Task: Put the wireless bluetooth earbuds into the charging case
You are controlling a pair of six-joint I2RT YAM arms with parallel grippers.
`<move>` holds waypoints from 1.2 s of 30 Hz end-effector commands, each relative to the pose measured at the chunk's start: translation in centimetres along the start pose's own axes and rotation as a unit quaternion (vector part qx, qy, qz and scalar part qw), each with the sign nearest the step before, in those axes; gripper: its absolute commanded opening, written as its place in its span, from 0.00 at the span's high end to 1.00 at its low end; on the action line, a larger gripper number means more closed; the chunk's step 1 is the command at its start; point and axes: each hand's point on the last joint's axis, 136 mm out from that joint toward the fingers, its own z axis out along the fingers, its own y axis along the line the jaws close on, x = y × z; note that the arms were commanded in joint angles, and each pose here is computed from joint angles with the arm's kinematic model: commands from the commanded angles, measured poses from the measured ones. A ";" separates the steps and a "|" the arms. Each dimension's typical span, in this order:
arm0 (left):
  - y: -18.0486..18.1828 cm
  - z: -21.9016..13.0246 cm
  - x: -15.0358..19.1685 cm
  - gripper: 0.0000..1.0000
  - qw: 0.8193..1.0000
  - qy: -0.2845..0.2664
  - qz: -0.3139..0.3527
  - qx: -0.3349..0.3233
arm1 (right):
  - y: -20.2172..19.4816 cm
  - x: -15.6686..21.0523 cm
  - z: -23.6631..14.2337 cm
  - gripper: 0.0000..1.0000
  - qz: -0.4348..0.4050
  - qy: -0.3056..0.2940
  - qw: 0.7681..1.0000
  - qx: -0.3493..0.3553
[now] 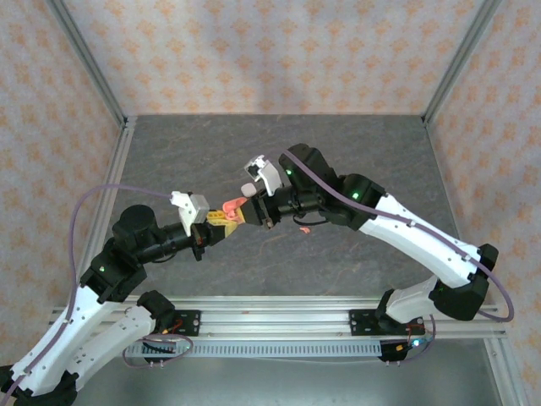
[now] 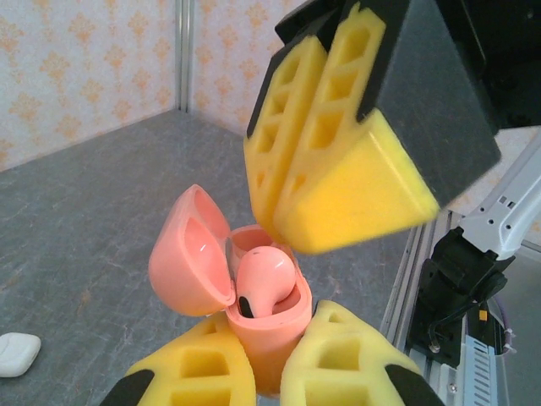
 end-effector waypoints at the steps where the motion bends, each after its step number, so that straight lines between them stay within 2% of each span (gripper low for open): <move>1: 0.3 0.0 -0.6 1.00 1.000 -0.019 0.011 -0.011 | -2.4 -1.5 -2.7 0.83 0.031 -0.035 0.996 0.070; 5: 0.7 0.2 -0.1 1.00 1.000 -0.013 0.011 -0.017 | -6.8 -1.3 -4.6 0.78 0.116 -0.072 0.981 0.137; 9: 1.0 0.4 0.4 1.00 1.000 -0.009 0.009 -0.021 | -12.1 1.5 -5.1 0.74 0.213 -0.082 0.951 0.209; 14: 1.1 0.5 1.0 1.00 1.000 0.001 0.011 -0.023 | -17.0 6.4 -3.4 0.69 0.313 -0.065 0.915 0.248; 18: 1.1 0.5 1.4 1.00 1.000 0.005 0.011 -0.024 | -19.9 10.2 -1.1 0.68 0.370 -0.045 0.892 0.256; 22: 1.2 0.5 1.8 1.00 1.000 0.007 0.010 -0.025 | -22.4 13.6 1.3 0.67 0.386 -0.022 0.881 0.271; 27: 1.3 0.3 2.3 1.00 0.999 0.011 0.010 -0.029 | -25.3 17.7 3.4 0.75 0.400 0.020 0.867 0.298; 31: 1.5 0.2 2.7 1.00 0.999 0.013 0.012 -0.035 | -27.0 19.8 4.1 0.79 0.404 0.050 0.856 0.318; 36: 1.6 0.3 3.0 1.00 0.999 0.015 0.009 -0.037 | -29.5 21.4 4.0 0.82 0.426 0.059 0.840 0.332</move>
